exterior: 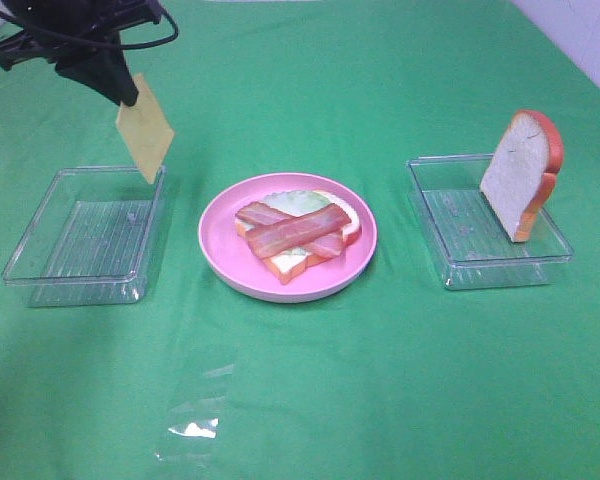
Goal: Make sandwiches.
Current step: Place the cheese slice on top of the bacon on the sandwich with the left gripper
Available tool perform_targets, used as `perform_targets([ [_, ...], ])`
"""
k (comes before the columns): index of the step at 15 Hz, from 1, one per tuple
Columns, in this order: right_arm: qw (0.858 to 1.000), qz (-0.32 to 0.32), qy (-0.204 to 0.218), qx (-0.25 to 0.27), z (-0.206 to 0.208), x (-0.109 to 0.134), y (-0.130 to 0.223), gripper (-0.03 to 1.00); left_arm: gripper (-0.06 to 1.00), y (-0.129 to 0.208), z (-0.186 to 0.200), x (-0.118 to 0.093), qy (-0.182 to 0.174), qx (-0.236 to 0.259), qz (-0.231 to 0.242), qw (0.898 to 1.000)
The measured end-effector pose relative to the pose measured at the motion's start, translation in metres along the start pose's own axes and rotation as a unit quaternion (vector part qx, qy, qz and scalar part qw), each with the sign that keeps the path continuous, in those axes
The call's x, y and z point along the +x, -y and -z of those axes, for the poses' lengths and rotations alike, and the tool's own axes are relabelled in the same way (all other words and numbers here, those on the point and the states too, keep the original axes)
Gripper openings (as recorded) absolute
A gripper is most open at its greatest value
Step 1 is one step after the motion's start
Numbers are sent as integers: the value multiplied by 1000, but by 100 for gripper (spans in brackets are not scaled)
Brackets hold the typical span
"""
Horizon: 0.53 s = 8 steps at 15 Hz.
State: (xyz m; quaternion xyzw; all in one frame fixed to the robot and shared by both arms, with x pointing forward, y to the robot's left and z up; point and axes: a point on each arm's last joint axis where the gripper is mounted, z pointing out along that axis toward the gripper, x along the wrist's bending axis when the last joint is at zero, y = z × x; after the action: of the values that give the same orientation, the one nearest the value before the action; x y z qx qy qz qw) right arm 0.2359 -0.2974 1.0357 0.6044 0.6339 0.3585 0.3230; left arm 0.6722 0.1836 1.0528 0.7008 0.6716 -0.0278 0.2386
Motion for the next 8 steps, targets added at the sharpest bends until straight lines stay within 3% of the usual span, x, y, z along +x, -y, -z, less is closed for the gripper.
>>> perform_targets([
  [3,1000,0,0,0,0,0,0,98,0,5,-4,-47,82,-23,-4,996],
  [8,1000,0,0,0,0,0,0,98,0,15,-18,-97,136,-49,-24,989],
])
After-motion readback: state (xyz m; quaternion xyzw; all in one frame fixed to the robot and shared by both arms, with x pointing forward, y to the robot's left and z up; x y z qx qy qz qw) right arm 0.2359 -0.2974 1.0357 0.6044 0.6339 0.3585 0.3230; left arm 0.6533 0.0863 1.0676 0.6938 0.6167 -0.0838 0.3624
